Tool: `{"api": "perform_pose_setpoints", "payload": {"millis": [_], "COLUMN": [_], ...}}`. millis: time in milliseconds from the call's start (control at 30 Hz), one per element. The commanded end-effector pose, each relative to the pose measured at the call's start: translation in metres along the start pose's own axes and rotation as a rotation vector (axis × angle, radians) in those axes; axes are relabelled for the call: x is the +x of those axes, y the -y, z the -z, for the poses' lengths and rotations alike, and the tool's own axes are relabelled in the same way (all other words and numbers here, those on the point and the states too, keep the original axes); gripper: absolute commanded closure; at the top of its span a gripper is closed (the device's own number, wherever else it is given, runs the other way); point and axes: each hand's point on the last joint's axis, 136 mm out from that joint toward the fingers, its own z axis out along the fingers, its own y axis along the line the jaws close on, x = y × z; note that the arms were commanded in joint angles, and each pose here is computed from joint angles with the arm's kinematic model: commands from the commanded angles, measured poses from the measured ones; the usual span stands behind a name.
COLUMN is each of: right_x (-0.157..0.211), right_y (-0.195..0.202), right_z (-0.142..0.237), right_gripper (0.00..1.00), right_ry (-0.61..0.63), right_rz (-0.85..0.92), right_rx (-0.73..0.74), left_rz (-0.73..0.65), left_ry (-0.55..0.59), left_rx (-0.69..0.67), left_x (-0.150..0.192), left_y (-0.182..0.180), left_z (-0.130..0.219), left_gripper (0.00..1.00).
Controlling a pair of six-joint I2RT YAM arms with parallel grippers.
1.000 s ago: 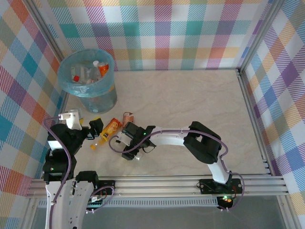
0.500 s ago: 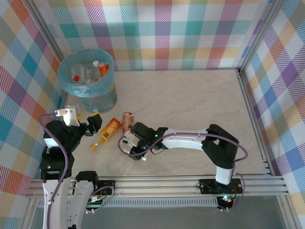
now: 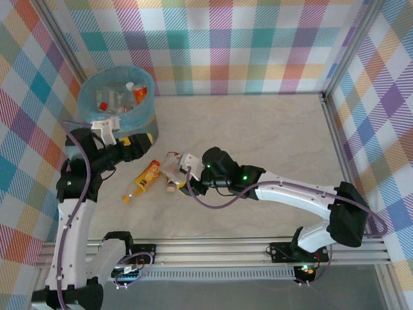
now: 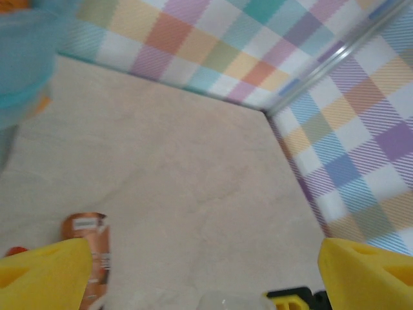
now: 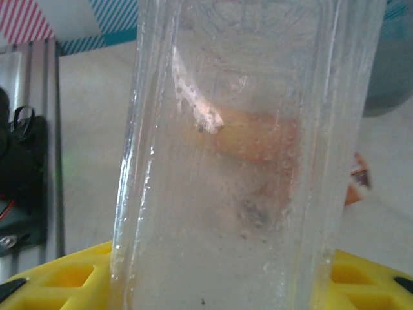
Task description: Put the plastic bottles in the bin
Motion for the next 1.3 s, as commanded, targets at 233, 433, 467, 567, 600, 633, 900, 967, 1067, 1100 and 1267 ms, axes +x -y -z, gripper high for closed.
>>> {"api": "perform_pose_setpoints", "payload": {"millis": [233, 433, 467, 567, 600, 633, 900, 967, 1067, 1100, 1267], "right_x": [-0.046, -0.057, -0.060, -0.064, -0.066, -0.067, -0.068, -0.068, -0.066, -0.064, -0.060], "right_y": [0.025, 0.018, 0.017, 0.017, 0.017, 0.017, 0.020, 0.020, 0.018, 0.018, 0.019], "right_z": [0.027, 0.032, 0.033, 0.036, 0.038, 0.039, 0.046, 0.048, 0.047, 0.046, 0.038], "right_gripper": [0.50, 0.48, 0.49, 0.49, 0.49, 0.49, 0.49, 0.49, 0.48, 0.48, 0.47], "right_ry": [0.161, 0.208, 0.218, 0.247, 0.256, 0.263, 0.286, 0.296, 0.291, 0.284, 0.274], "right_rz": [0.102, 0.146, 0.149, 0.146, 0.148, 0.149, 0.167, 0.174, 0.186, 0.186, 0.185], "right_rx": [0.110, 0.079, 0.072, 0.075, 0.078, 0.080, 0.111, 0.115, 0.106, 0.106, 0.101], "left_rz": [-0.017, -0.060, -0.063, -0.070, -0.071, -0.072, -0.071, -0.067, -0.062, -0.060, -0.063], "left_ry": [-0.188, -0.257, -0.267, -0.291, -0.299, -0.305, -0.335, -0.333, -0.330, -0.324, -0.313], "left_rx": [0.266, 0.279, 0.268, 0.251, 0.249, 0.247, 0.197, 0.210, 0.241, 0.249, 0.276], "left_x": [0.024, 0.042, 0.044, 0.050, 0.052, 0.053, 0.062, 0.063, 0.062, 0.061, 0.057], "left_y": [0.062, 0.072, 0.071, 0.069, 0.068, 0.068, 0.056, 0.058, 0.062, 0.064, 0.070], "left_z": [-0.016, -0.021, -0.023, -0.027, -0.028, -0.029, -0.038, -0.038, -0.038, -0.038, -0.036], "left_gripper": [0.09, 0.09, 0.10, 0.10, 0.10, 0.10, 0.10, 0.11, 0.17, 0.20, 0.38]}}
